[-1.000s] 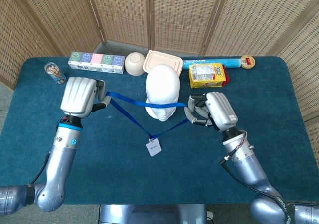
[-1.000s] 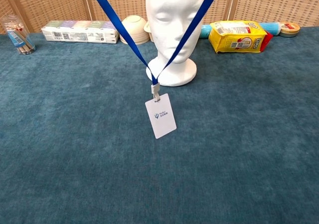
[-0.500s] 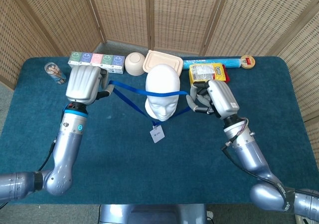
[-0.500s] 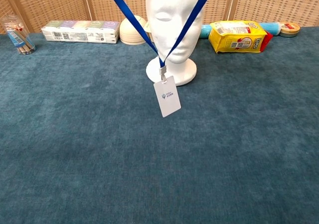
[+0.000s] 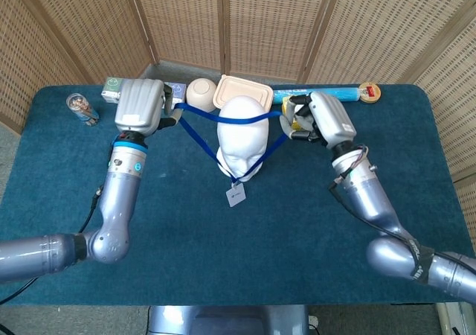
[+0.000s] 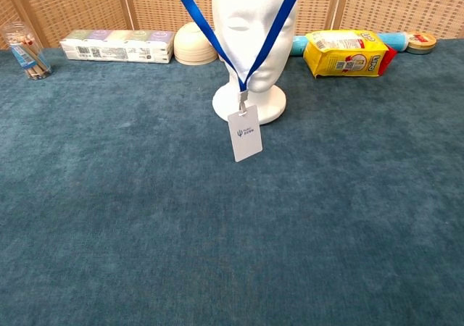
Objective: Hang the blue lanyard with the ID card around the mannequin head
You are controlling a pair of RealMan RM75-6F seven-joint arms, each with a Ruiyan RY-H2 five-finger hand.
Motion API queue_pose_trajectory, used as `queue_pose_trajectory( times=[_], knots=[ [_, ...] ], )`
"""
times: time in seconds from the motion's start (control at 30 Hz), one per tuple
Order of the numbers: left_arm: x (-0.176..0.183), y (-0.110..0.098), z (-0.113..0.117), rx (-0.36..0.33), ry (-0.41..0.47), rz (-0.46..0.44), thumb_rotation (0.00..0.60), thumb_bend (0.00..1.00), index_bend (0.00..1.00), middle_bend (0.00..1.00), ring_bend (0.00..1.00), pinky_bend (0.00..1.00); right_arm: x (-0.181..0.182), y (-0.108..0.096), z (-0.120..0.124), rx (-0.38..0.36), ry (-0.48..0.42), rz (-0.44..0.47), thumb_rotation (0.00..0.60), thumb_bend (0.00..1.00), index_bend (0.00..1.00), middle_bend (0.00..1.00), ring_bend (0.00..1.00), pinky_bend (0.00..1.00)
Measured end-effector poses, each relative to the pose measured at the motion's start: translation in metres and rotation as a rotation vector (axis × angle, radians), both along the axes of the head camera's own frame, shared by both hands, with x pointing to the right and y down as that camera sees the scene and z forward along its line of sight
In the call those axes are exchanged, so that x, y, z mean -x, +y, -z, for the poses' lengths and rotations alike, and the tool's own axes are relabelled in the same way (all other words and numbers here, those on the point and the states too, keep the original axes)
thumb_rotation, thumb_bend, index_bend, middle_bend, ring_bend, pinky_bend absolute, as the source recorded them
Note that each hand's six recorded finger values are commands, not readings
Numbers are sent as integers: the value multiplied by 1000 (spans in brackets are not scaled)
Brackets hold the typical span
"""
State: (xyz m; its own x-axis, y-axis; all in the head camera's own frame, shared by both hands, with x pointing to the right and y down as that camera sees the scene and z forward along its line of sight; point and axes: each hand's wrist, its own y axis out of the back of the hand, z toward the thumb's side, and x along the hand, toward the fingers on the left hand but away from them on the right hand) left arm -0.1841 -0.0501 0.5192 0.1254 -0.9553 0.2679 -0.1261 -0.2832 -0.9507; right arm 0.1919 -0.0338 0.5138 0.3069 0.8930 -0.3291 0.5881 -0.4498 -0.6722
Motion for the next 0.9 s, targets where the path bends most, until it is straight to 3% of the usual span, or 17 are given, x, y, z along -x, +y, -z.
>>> queue_pose_trajectory(
  times=[0.43, 0.9],
  knots=[
    [-10, -16, -14, 29, -31, 42, 493, 389, 808, 1000, 1000, 1000, -6, -33, -10, 27, 59, -32, 600, 537, 737, 1000, 1000, 1000],
    [-13, -25, -35, 57, -73, 62, 496, 388, 808, 1000, 1000, 1000, -7, -47, -42, 78, 125, -32, 600, 538, 738, 1000, 1000, 1000]
  ],
)
